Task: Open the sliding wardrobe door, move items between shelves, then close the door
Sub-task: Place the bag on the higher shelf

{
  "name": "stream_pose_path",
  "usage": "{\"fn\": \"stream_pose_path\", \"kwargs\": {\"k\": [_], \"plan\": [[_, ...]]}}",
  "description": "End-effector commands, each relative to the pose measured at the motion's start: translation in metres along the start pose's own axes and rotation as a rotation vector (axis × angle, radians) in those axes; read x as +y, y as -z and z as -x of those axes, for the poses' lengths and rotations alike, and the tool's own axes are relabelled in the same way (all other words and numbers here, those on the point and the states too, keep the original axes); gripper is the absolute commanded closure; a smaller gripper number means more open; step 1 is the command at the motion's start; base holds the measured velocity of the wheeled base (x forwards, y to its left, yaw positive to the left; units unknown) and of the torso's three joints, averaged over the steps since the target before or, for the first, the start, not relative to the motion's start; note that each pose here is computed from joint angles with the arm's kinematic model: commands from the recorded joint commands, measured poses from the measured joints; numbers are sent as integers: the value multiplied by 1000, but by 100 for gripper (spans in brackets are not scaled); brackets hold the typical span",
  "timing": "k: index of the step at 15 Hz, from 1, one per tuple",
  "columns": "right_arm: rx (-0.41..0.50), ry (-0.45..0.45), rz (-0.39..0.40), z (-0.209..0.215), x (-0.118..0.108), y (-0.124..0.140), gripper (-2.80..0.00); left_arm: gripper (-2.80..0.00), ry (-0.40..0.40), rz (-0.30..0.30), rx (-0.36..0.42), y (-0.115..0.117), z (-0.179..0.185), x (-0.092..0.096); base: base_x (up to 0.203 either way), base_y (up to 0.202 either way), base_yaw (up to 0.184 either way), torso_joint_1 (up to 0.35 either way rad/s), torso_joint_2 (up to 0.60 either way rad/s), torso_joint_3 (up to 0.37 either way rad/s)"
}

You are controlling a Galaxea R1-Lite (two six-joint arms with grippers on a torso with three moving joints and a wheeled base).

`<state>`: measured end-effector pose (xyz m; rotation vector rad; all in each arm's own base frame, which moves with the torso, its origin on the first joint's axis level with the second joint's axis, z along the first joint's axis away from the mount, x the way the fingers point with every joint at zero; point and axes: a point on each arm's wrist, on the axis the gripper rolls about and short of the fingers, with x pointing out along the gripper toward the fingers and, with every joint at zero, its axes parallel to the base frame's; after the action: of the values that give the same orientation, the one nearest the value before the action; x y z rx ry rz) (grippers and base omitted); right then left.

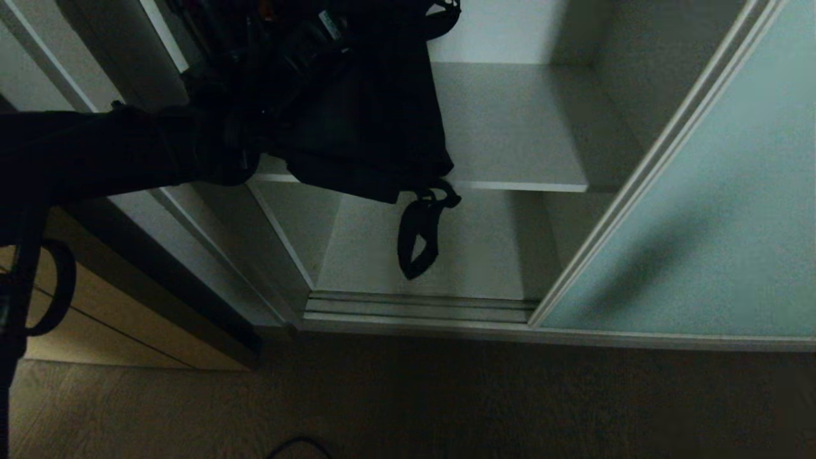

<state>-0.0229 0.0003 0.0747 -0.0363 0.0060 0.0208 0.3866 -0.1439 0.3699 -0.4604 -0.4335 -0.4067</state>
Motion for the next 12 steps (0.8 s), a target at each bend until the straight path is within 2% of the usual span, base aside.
{"fn": "stream_pose_path", "kwargs": {"k": [1, 4, 8, 10, 12], "plan": [[1, -1, 0, 0, 0, 0, 0, 0, 12, -1, 37, 11, -4, 17, 0, 0, 0, 0, 0, 0], [0, -1, 0, 0, 0, 0, 0, 0, 4, -2, 79, 25, -7, 29, 0, 0, 0, 0, 0, 0], [0, -1, 0, 0, 0, 0, 0, 0, 55, -8, 65, 12, -4, 24, 0, 0, 0, 0, 0, 0], [0, -1, 0, 0, 0, 0, 0, 0, 40, -13, 74, 15, -5, 24, 0, 0, 0, 0, 0, 0], [0, -1, 0, 0, 0, 0, 0, 0, -16, -24, 52, 16, -5, 23, 0, 0, 0, 0, 0, 0]]}}
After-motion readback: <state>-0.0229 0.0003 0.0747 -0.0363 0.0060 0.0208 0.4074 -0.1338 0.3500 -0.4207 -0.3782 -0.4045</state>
